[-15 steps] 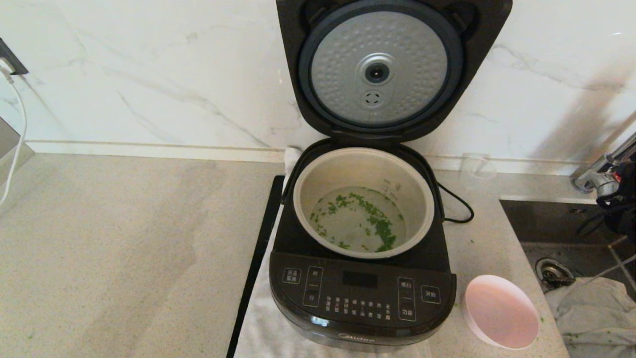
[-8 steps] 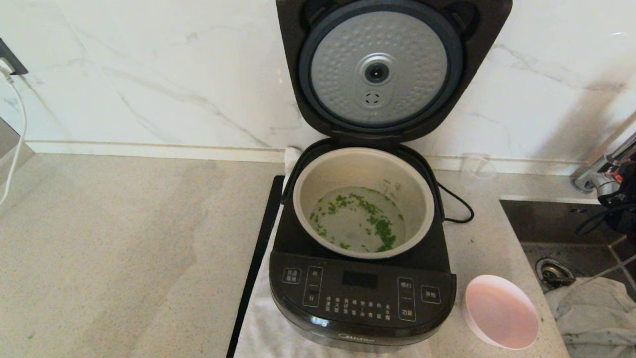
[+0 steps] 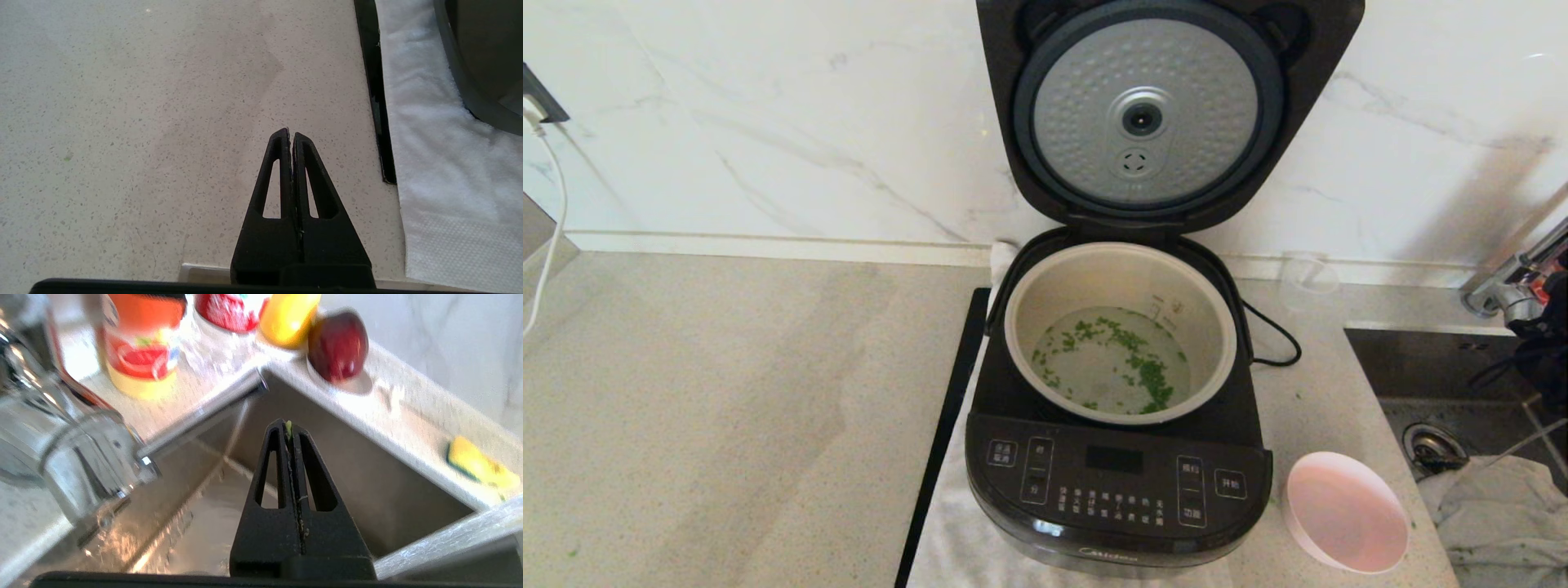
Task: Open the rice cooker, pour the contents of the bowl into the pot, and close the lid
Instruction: Turn off the tap
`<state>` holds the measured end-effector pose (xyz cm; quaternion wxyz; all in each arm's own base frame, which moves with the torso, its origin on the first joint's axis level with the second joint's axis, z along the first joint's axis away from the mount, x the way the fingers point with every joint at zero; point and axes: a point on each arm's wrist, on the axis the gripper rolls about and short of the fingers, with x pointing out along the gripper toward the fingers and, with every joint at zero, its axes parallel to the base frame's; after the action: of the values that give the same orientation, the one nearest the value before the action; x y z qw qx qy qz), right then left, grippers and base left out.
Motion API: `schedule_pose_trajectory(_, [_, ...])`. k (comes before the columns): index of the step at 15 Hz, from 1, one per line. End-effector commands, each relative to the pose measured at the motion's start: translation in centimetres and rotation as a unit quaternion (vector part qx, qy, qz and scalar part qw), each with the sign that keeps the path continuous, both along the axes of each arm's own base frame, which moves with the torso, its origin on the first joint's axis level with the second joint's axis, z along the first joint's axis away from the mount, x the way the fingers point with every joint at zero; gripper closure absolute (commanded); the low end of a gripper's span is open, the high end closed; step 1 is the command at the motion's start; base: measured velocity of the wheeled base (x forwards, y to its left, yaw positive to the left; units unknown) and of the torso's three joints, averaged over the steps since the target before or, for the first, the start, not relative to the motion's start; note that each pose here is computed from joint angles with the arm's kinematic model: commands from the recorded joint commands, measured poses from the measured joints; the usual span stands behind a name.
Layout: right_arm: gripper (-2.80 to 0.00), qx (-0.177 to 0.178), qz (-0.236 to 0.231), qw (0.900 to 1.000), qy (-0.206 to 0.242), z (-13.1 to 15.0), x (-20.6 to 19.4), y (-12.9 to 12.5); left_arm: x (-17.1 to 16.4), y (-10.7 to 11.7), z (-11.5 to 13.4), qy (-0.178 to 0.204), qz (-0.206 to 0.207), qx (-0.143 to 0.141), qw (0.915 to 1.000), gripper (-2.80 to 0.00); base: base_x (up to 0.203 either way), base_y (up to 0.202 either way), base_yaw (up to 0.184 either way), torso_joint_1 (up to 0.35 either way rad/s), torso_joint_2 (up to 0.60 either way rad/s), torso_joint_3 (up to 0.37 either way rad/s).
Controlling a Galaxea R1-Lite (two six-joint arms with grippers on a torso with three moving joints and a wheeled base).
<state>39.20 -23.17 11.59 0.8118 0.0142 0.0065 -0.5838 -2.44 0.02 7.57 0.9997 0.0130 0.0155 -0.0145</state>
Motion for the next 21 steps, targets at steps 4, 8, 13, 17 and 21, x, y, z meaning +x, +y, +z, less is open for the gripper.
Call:
schedule_pose_trajectory(4, [0.00, -0.012, 0.003, 1.000, -0.004, -0.3, 0.2, 0.0, 0.0, 0.0, 0.0, 0.000, 0.001, 0.000, 1.0000, 0.00, 0.000, 0.000, 0.000, 0.000, 0.00, 0.000])
schedule_pose_trajectory(8, [0.00, -0.011, 0.006, 1.000, -0.002, -0.7, 0.6, 0.0, 0.0, 0.0, 0.0, 0.000, 0.001, 0.000, 1.0000, 0.00, 0.000, 0.000, 0.000, 0.000, 0.00, 0.000])
schedule_pose_trajectory(13, [0.00, -0.016, 0.006, 1.000, -0.010, -0.7, 1.1, -0.3, 0.0, 0.0, 0.0, 0.000, 0.001, 0.000, 1.0000, 0.00, 0.000, 0.000, 0.000, 0.000, 0.00, 0.000])
schedule_pose_trajectory(17, [0.00, -0.016, 0.015, 1.000, -0.013, -0.7, 1.4, -0.1, 0.0, 0.0, 0.0, 0.000, 0.000, 0.000, 1.0000, 0.00, 0.000, 0.000, 0.000, 0.000, 0.00, 0.000])
schedule_pose_trajectory(21, [0.00, -0.021, 0.023, 0.999, -0.021, -0.2, 1.9, 0.3, 0.0, 0.0, 0.0, 0.000, 0.001, 0.000, 1.0000, 0.00, 0.000, 0.000, 0.000, 0.000, 0.00, 0.000])
